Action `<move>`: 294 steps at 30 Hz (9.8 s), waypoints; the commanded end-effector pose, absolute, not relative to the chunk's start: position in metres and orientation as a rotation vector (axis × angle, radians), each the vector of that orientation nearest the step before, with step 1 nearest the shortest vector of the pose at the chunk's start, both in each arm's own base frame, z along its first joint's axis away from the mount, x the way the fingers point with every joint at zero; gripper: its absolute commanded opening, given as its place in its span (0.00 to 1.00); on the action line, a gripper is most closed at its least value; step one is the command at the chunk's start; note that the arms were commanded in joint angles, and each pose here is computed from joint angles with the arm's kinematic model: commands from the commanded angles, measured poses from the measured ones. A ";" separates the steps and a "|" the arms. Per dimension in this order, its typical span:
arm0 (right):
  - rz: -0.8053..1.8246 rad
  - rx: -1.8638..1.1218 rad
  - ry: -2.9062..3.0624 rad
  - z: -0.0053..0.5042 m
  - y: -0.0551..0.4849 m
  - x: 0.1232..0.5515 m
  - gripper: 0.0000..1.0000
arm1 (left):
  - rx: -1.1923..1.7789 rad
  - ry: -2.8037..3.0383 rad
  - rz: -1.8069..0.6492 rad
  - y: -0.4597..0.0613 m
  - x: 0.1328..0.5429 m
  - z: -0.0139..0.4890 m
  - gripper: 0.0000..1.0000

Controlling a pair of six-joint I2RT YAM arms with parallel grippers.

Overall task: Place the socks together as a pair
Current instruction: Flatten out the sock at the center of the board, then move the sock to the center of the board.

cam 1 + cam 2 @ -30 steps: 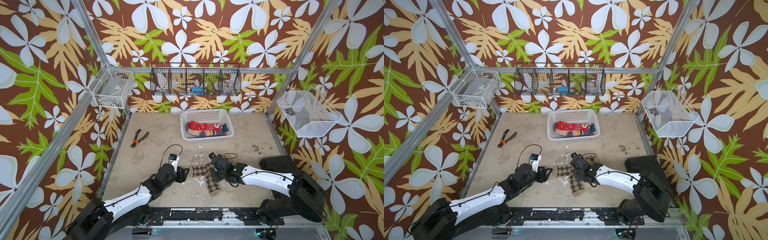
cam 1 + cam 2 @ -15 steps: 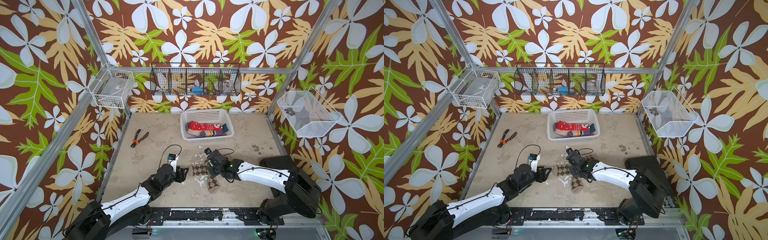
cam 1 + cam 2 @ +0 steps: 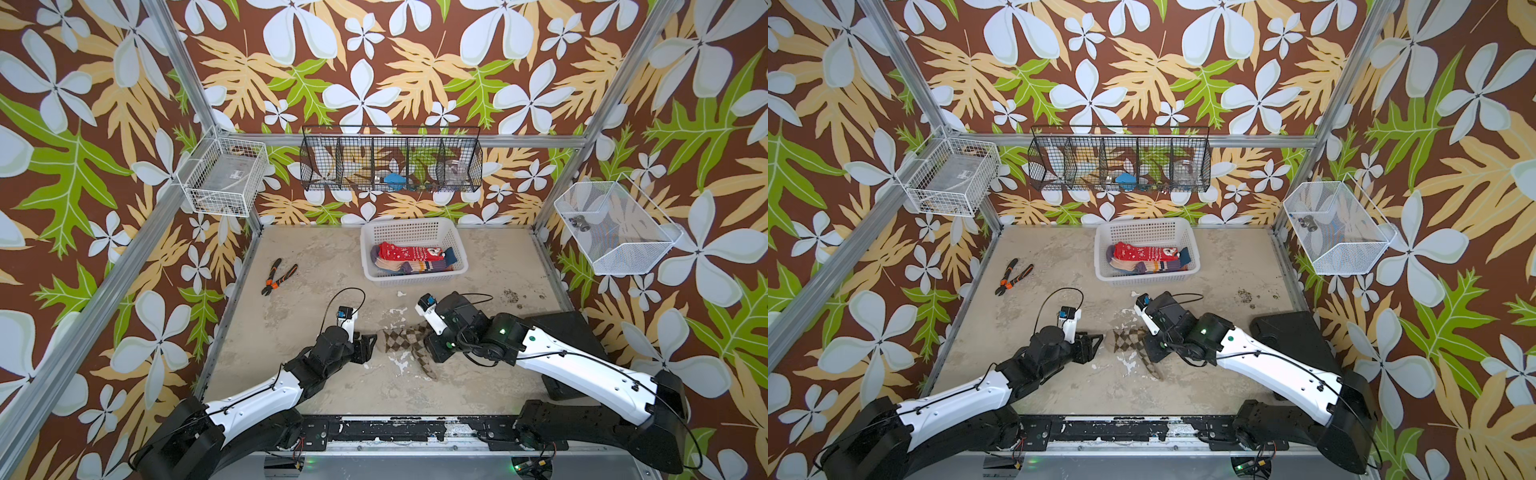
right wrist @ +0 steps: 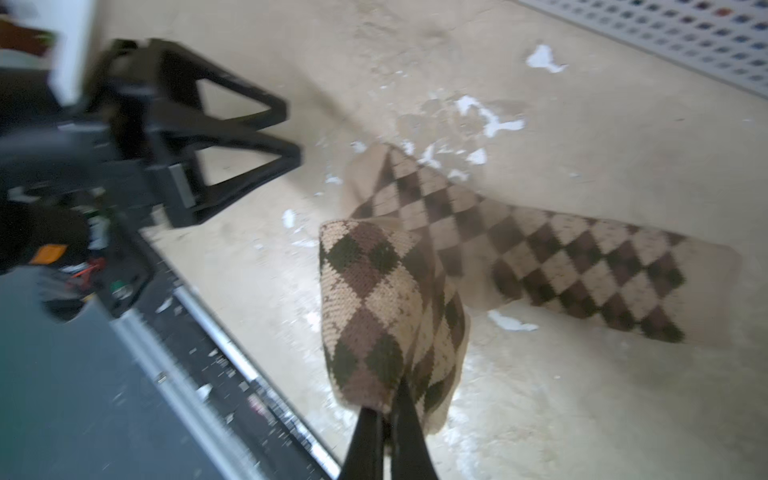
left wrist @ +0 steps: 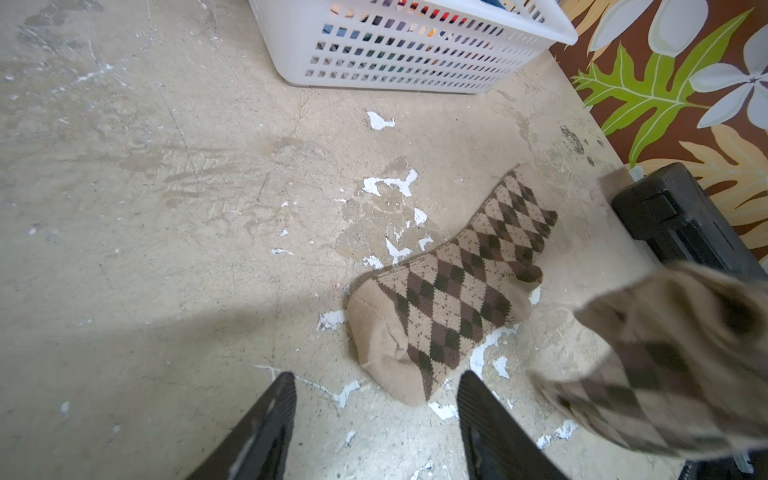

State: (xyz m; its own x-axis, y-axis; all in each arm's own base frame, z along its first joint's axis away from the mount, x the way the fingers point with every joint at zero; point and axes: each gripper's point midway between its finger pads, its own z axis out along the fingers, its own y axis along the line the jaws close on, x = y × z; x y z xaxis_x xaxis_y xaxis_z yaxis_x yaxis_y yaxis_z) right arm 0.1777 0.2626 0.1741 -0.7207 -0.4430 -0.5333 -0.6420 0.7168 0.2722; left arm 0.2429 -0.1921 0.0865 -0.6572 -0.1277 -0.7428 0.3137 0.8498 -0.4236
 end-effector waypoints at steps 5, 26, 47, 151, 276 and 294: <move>0.611 -0.751 2.586 0.159 0.249 0.186 0.00 | 0.134 2.139 -0.666 -0.195 0.253 0.102 0.64; 0.349 -0.796 2.727 0.103 0.241 0.207 0.00 | 0.156 2.116 -0.726 -0.201 0.248 0.106 0.64; 0.256 -0.692 2.683 0.076 0.251 0.316 0.48 | 0.127 2.156 -0.746 -0.190 0.232 0.095 0.65; 0.990 0.048 2.212 0.117 0.131 0.320 0.47 | 0.720 2.231 -0.282 -0.308 0.159 0.027 0.71; 0.761 -0.033 2.139 0.166 0.137 0.248 0.35 | 0.061 2.353 -0.745 -0.212 0.230 0.080 0.70; 1.171 -0.505 2.374 0.085 0.296 0.195 0.33 | 0.107 2.399 -0.980 -0.267 0.254 0.055 0.68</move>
State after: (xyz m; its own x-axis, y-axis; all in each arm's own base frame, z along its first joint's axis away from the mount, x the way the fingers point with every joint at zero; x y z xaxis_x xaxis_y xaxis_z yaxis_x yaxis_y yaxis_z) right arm 0.1917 0.2753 0.0762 -0.8523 -0.1428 -0.5032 -0.4688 0.6355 0.6135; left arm 0.2515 -0.2589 0.0518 -0.8497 -0.1080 -0.5160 0.2548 0.7728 -0.5812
